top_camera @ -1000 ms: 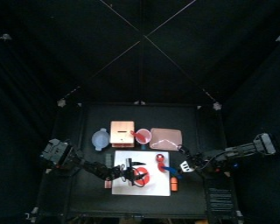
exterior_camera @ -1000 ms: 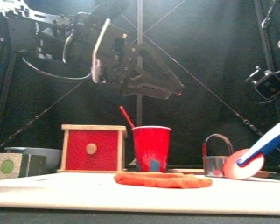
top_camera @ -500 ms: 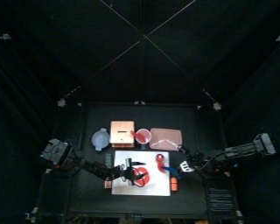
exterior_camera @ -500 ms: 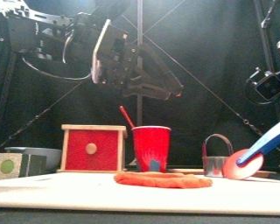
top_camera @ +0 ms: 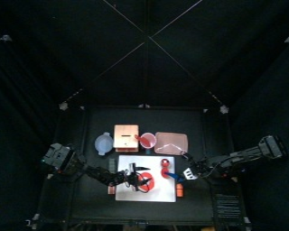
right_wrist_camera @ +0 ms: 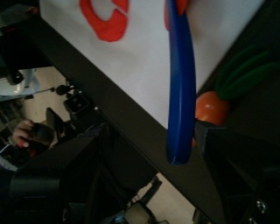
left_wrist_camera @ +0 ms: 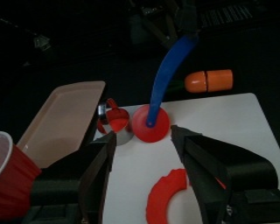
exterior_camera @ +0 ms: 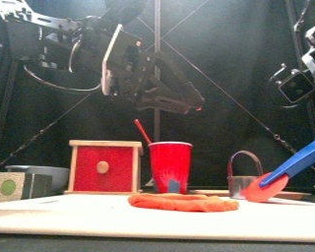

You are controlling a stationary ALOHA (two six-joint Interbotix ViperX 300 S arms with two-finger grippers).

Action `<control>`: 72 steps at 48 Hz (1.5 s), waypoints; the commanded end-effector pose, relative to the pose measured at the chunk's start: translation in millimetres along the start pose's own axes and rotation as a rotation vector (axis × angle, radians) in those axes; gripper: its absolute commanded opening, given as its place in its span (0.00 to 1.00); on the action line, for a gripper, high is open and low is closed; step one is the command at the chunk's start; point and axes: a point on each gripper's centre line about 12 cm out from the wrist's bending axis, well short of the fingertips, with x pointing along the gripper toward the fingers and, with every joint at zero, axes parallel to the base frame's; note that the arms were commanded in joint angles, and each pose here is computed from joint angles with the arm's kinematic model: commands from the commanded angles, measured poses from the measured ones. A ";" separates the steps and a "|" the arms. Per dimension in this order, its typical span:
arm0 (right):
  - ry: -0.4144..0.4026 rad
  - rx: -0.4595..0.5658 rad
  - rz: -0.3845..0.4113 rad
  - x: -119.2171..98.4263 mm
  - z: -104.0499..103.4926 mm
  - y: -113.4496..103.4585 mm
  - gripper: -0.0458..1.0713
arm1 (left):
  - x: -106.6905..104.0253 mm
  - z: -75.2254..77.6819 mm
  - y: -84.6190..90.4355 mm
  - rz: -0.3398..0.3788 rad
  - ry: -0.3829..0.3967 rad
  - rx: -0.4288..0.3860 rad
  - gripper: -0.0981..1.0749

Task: Cut excess dough in half with pizza cutter

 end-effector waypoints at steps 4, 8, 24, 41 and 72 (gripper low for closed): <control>0.004 -0.031 0.062 5.1 -3.8 26.2 0.95 | -0.9 9.7 4.1 0.012 -0.026 -0.014 0.83; 0.020 -0.038 0.039 11.9 -7.7 27.0 0.95 | -1.3 8.6 4.2 0.012 -0.023 -0.012 0.83; 0.079 -0.046 -0.017 37.6 -25.2 31.8 0.95 | -2.6 5.1 4.6 0.019 -0.007 -0.025 0.83; 0.089 -0.101 -0.015 46.1 -29.0 50.3 0.95 | -2.6 5.0 4.6 0.020 -0.006 -0.026 0.83; -0.224 -0.518 0.048 -12.7 33.2 50.3 0.95 | -18.9 13.2 15.8 0.025 -0.022 -0.043 0.83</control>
